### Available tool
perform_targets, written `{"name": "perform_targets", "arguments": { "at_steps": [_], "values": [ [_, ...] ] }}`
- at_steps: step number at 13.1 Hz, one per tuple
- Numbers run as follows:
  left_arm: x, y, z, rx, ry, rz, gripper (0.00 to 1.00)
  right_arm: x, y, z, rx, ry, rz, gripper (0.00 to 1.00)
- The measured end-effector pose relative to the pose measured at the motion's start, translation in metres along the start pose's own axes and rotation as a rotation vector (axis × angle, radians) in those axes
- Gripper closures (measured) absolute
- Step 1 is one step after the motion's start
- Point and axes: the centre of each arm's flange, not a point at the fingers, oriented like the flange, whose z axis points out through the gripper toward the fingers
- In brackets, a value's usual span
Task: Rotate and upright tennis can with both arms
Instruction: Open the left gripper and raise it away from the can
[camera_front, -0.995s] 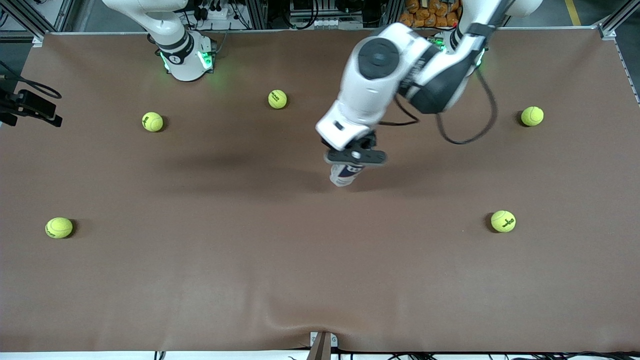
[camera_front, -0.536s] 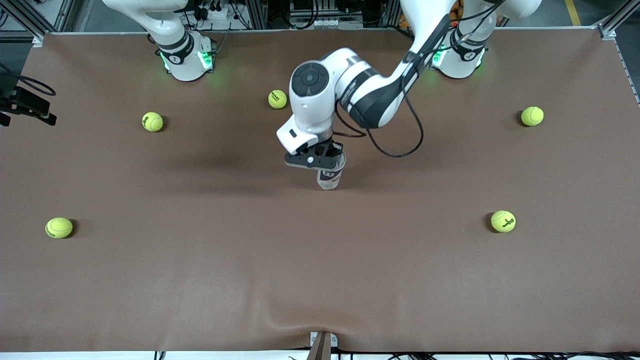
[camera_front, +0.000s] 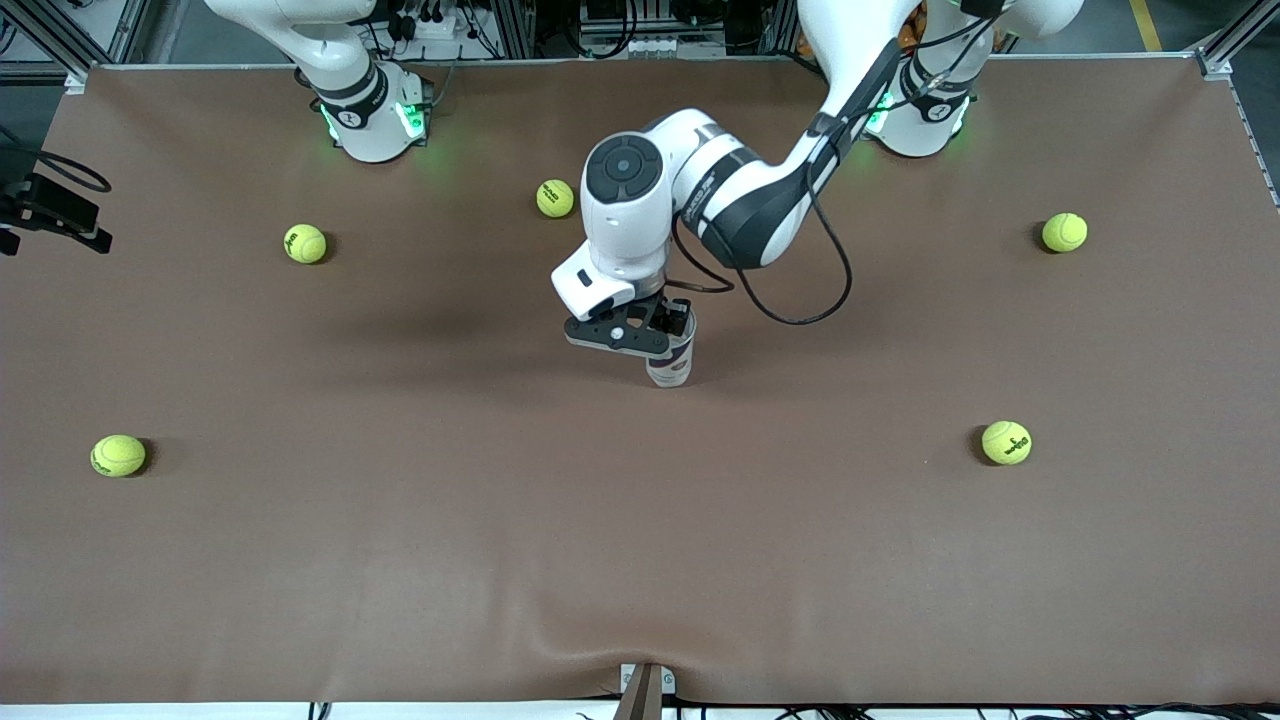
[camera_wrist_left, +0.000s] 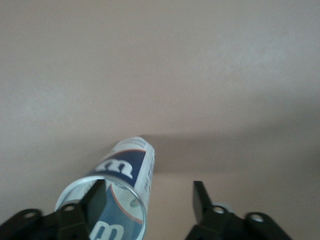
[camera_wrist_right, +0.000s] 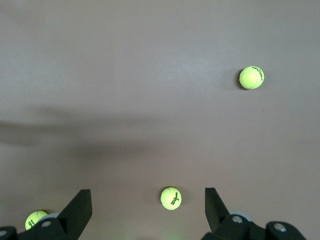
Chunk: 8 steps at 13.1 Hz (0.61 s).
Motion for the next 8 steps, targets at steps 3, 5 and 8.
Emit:
{"name": "perform_targets", "arguments": {
  "at_steps": [3,5,8],
  "values": [
    [0.013,-0.057,-0.092,0.039,0.049,-0.053,0.00,0.000,0.000,-0.001,0.000,0.001,0.000,0.00],
    [0.017,-0.132,-0.166,0.076,0.053,-0.066,0.00,0.000,0.000,-0.001,0.000,0.002,0.001,0.00],
    [0.017,-0.274,-0.238,0.107,0.013,-0.104,0.00,0.000,0.000,-0.002,0.000,0.002,0.000,0.00]
  ]
}}
